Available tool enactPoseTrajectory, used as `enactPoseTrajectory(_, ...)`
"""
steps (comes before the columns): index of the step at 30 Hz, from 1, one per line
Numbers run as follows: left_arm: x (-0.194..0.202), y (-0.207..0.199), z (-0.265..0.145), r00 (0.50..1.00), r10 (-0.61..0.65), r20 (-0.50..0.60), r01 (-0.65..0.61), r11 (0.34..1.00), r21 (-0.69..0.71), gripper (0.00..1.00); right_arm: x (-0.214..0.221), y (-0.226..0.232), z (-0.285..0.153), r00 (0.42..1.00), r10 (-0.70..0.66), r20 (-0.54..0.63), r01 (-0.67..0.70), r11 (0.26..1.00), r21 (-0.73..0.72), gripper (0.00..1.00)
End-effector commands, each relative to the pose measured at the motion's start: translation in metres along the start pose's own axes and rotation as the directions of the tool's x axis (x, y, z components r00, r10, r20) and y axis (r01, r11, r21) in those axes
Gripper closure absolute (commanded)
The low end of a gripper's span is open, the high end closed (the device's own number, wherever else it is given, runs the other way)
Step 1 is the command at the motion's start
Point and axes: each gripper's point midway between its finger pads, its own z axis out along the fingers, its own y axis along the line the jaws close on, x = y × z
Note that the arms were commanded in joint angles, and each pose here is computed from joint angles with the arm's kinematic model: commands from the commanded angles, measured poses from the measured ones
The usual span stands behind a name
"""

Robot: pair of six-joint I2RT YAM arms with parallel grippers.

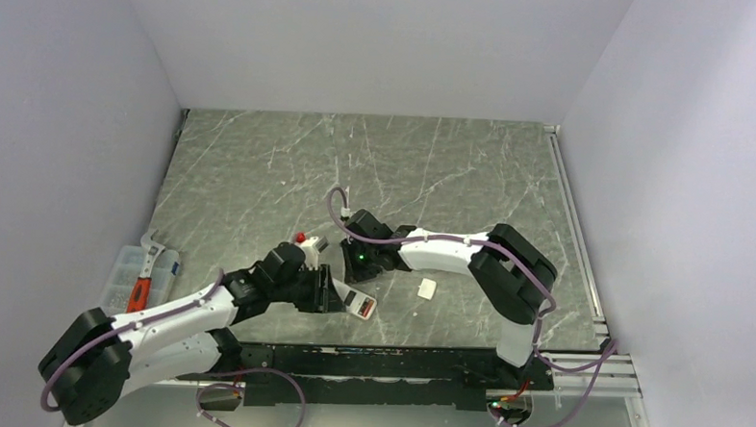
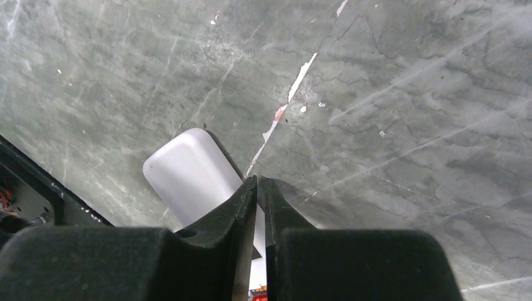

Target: Load the batteries into the remote control

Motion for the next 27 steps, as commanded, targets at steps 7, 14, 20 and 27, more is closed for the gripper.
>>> enactPoseTrajectory(7,-0.004,0.0,-0.025,0.999,0.007,0.053,-0.005,0.999,-0.04,0.51,-0.017,-0.015,-0.047,0.996,-0.06,0.063,0.053,0.992,0.116,0.64)
enactPoseTrajectory(14,-0.008,-0.003,-0.033,0.997,0.032,0.069,-0.029,0.999,-0.044,0.48,-0.016,-0.04,-0.091,0.991,-0.07,0.119,0.044,0.978,0.206,0.52)
enactPoseTrajectory(20,-0.012,-0.008,-0.034,0.995,0.075,0.067,-0.073,0.997,-0.032,0.47,-0.014,-0.062,-0.125,0.975,-0.171,0.142,0.128,0.954,0.272,0.39)
enactPoseTrajectory(27,-0.016,-0.014,-0.036,0.991,0.113,0.068,-0.112,0.994,-0.019,0.43,-0.013,-0.077,-0.143,0.936,-0.341,0.083,0.302,0.905,0.299,0.24)
